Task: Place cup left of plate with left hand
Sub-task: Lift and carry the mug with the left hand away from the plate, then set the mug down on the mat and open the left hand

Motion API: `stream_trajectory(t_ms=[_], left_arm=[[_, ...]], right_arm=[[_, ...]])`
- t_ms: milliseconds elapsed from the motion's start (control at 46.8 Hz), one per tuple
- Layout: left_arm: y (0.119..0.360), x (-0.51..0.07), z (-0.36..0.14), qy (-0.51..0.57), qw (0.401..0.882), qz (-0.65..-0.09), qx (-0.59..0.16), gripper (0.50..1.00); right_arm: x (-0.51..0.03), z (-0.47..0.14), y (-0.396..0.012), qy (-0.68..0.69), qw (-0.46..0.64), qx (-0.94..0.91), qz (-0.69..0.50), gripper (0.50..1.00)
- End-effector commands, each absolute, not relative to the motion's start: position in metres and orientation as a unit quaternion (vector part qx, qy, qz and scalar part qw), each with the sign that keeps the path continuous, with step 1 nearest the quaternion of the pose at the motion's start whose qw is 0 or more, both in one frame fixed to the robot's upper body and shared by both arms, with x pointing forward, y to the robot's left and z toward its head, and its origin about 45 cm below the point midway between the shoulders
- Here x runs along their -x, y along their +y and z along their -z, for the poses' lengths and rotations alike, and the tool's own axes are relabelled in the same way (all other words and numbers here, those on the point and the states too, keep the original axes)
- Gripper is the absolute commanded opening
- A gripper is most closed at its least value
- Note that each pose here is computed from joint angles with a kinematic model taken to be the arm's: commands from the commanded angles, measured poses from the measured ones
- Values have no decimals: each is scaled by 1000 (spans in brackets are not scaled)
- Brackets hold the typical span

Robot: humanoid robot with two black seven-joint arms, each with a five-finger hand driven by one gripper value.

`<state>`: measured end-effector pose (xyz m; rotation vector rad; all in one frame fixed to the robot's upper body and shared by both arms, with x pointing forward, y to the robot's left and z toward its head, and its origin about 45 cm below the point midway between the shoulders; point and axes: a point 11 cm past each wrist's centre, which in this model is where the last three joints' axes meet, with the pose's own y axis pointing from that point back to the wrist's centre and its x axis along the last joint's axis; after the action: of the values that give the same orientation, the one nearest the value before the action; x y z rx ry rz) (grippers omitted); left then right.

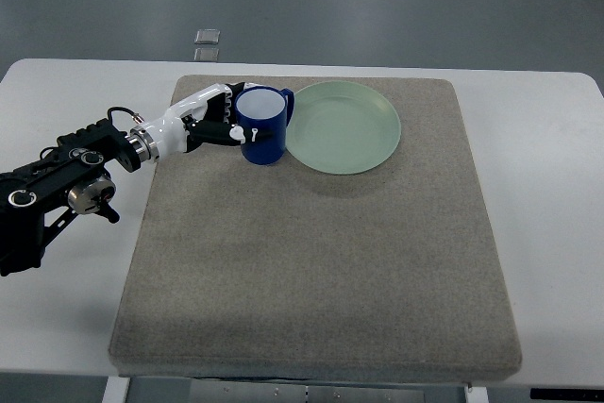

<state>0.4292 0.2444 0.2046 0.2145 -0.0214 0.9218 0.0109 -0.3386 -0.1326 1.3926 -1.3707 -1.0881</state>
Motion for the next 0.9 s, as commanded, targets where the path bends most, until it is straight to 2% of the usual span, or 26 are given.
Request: stream_trajectory(t_ms=[0,192,342,576,875], left_arm=[[261,-438,-210,-10,877,-471,-95,801],[284,-445,-207,-4,861,-498,-102,801],[286,-446,-207,-5,860,-500,-98,801],[307,-448,-202,-10,847,-523,-96,801],[315,-448,-194,-21,838,-537,-89,801]], right_arm=[[-10,133,-339,-551,438,-559,438,932],[-10,133,-339,-551,438,-559,438,932],[-11,133,-339,-551,437,-560,437,932],[-11,133,-339,-551,437,-560,437,932],[-10,133,-339,-551,438,-559,438,932]])
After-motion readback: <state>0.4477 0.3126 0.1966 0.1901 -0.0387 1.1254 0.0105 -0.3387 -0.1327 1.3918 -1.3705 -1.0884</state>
